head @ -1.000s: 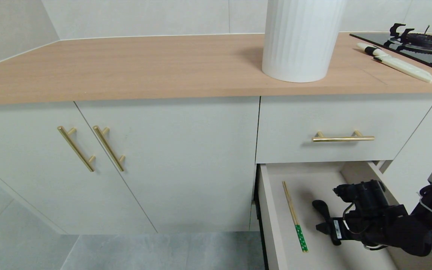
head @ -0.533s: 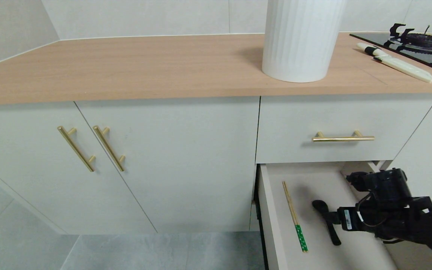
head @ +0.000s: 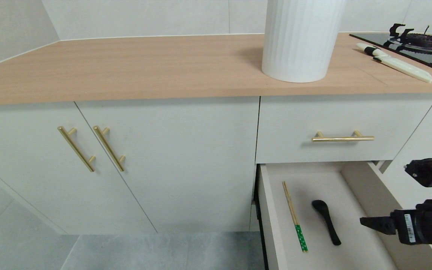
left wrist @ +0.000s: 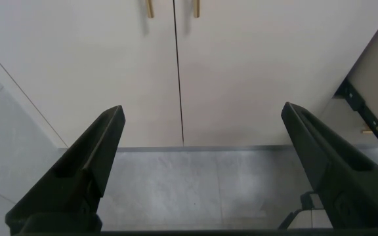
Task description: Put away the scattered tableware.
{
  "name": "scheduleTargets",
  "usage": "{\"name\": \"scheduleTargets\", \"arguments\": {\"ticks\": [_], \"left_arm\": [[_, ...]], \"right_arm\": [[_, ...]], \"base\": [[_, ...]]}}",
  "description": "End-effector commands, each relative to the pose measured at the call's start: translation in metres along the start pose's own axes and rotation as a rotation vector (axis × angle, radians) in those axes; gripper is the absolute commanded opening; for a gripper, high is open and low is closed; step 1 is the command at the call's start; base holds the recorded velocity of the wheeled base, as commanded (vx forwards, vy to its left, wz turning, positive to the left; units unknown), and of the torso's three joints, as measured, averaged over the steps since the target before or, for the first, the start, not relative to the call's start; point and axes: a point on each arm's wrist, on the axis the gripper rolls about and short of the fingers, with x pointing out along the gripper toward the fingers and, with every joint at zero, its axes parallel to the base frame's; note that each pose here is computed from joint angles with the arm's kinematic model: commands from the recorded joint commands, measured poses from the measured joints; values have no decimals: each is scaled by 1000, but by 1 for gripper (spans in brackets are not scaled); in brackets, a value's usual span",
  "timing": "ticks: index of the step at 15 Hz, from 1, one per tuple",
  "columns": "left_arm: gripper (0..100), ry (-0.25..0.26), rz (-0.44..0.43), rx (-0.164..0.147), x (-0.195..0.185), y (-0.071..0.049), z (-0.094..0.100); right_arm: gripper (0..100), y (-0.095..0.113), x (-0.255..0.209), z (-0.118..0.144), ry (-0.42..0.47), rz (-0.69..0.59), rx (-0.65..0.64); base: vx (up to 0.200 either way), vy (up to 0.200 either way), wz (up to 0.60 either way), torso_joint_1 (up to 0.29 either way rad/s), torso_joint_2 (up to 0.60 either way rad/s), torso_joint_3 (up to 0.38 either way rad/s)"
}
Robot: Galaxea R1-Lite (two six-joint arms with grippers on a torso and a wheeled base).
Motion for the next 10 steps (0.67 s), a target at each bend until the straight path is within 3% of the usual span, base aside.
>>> {"name": "scheduleTargets", "arguments": {"ticks": [1,5,10], "left_arm": [[100,1,1,0,0,0,0],[100,1,1,2,0,0,0],[100,1,1,2,0,0,0]], "right_arm": [[100,1,-45,-1,-99,42,-12],[100,12,-60,-11,-69,118,-93],[100,14,-60,-13,-62,116,-108]], "base": [[0,0,0,0,0,0],[0,0,0,0,0,0],[0,0,0,0,0,0]]}}
